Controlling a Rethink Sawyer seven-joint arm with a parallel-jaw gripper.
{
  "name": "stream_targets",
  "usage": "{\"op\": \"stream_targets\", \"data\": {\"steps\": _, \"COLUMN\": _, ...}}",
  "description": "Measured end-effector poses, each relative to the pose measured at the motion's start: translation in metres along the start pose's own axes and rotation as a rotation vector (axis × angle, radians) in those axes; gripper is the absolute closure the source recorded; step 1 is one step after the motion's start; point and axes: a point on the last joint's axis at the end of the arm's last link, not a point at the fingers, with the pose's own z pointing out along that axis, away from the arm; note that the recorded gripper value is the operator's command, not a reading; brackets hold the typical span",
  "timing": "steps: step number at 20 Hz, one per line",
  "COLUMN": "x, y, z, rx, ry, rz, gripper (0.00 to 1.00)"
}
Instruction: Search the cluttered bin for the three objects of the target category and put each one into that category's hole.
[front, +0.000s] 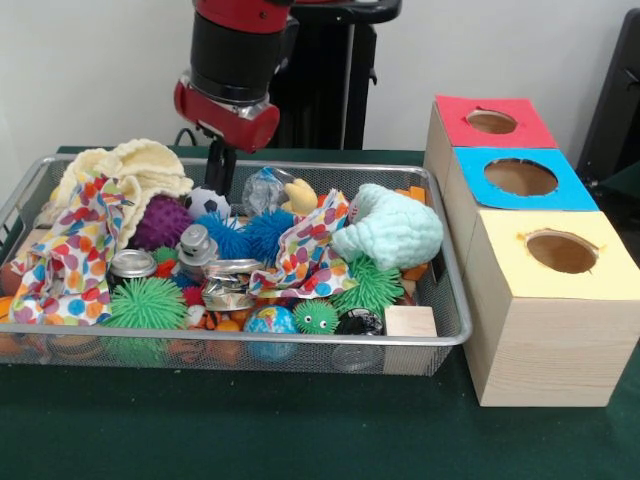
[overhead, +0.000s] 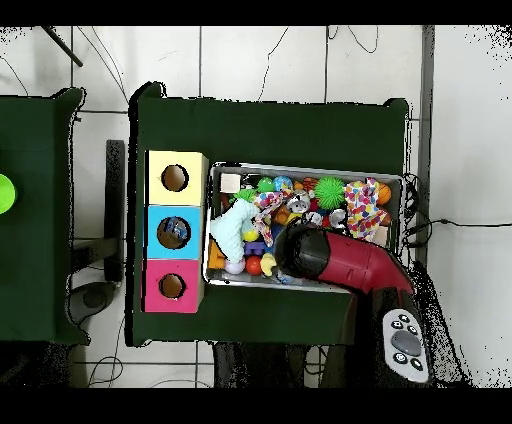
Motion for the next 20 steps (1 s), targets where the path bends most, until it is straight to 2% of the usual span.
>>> {"op": "stream_targets", "data": {"steps": 4, "x": -0.004, "y": -0.006, "z": -0.001, "rx": -0.004, "ry": 0.0, "rz": 0.014, "gripper": 1.0}}
{"op": "stream_targets", "data": {"steps": 8, "x": 0.002, "y": -0.012, "z": 0.004, "rx": -0.007, "ry": 0.051, "rz": 0.028, "gripper": 1.0}}
{"op": "stream_targets", "data": {"steps": 9, "x": 0.01, "y": -0.012, "z": 0.006, "rx": -0.005, "ry": 0.099, "rz": 0.03, "gripper": 0.0}}
{"op": "stream_targets", "data": {"steps": 12, "x": 0.015, "y": -0.012, "z": 0.007, "rx": -0.004, "ry": 0.126, "rz": 0.03, "gripper": 0.0}}
{"op": "stream_targets", "data": {"steps": 15, "x": 0.028, "y": -0.013, "z": 0.01, "rx": -0.003, "ry": 0.185, "rz": 0.029, "gripper": 0.0}}
{"op": "stream_targets", "data": {"steps": 17, "x": 0.044, "y": -0.013, "z": 0.013, "rx": -0.006, "ry": 0.236, "rz": 0.026, "gripper": 0.0}}
{"op": "stream_targets", "data": {"steps": 20, "x": 0.058, "y": -0.014, "z": 0.016, "rx": -0.009, "ry": 0.267, "rz": 0.024, "gripper": 0.0}}
